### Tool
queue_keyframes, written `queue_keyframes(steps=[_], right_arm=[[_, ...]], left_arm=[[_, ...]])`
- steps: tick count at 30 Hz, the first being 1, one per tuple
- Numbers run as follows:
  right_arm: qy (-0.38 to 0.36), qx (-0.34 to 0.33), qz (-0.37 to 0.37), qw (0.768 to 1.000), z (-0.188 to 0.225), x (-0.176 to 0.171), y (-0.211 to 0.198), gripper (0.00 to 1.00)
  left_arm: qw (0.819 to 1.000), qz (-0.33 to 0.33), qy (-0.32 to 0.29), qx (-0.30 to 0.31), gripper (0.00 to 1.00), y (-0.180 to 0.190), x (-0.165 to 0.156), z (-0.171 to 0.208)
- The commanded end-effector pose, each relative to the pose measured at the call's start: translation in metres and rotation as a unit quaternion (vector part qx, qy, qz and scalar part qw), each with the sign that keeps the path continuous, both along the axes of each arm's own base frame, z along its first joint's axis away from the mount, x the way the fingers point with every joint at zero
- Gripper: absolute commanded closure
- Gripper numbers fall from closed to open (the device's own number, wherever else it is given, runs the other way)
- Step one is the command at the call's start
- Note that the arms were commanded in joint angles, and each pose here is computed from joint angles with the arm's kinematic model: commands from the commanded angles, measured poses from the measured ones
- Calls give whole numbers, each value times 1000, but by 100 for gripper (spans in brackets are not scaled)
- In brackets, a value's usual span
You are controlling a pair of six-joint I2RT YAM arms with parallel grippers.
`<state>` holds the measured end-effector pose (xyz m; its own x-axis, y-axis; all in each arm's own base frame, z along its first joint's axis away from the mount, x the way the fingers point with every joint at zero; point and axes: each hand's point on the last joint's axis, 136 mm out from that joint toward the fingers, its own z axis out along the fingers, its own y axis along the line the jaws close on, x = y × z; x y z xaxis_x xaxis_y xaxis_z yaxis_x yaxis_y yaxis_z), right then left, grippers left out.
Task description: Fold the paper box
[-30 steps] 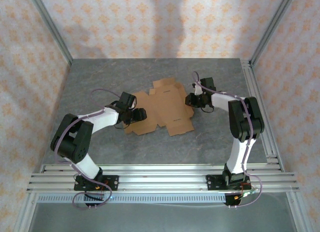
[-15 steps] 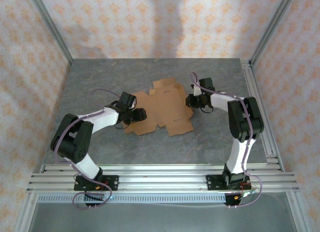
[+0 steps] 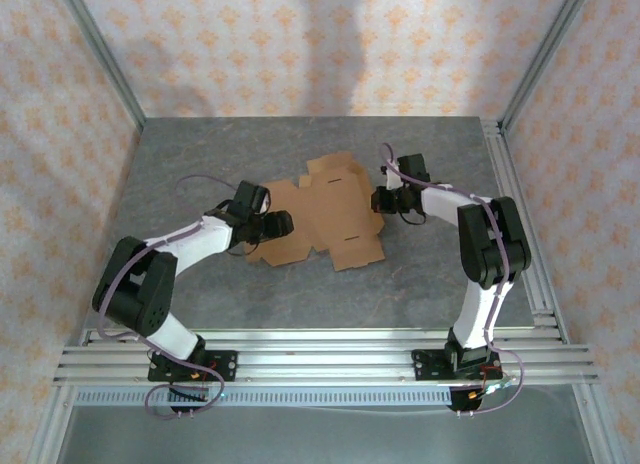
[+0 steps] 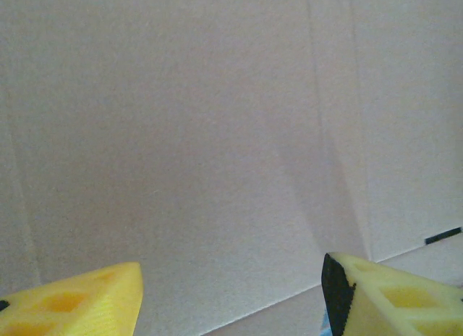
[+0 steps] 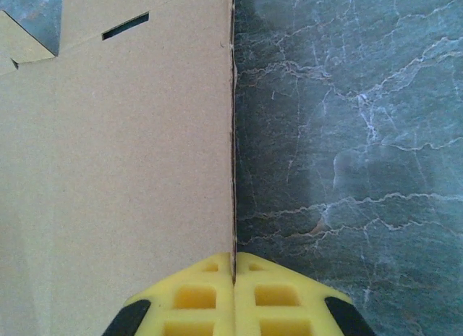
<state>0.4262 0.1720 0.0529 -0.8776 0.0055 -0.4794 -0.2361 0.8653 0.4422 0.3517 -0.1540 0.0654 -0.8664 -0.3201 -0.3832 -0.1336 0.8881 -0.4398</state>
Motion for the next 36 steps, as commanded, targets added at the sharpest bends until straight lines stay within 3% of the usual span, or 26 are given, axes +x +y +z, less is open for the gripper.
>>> queue_keyframes(steps=[1,9,14,18,23,29,34,36], right_arm=[[-19,-19,8,1000,9,1,2,100],[-41,-64,19,997,22,2,0,100],[-8,-73,149,986,20,-18,23,100],[13,-91,241,966,16,-29,36,100],[17,-132,243,961,10,-10,42,100],[10,-131,239,962,6,-5,44,89],[23,-128,248,960,-2,-13,41,77],[25,-125,245,961,-3,-13,38,68]], left_arm=[[1000,11,-2,15,32,6,-2,5],[999,26,-35,33,24,21,-2,30],[999,29,-25,26,23,23,-3,24],[1000,27,-4,16,29,19,-8,13],[999,33,16,10,43,18,-15,-5],[998,39,43,13,59,19,-22,-34],[997,45,60,27,63,24,-27,-54],[996,46,69,30,62,25,-30,-61]])
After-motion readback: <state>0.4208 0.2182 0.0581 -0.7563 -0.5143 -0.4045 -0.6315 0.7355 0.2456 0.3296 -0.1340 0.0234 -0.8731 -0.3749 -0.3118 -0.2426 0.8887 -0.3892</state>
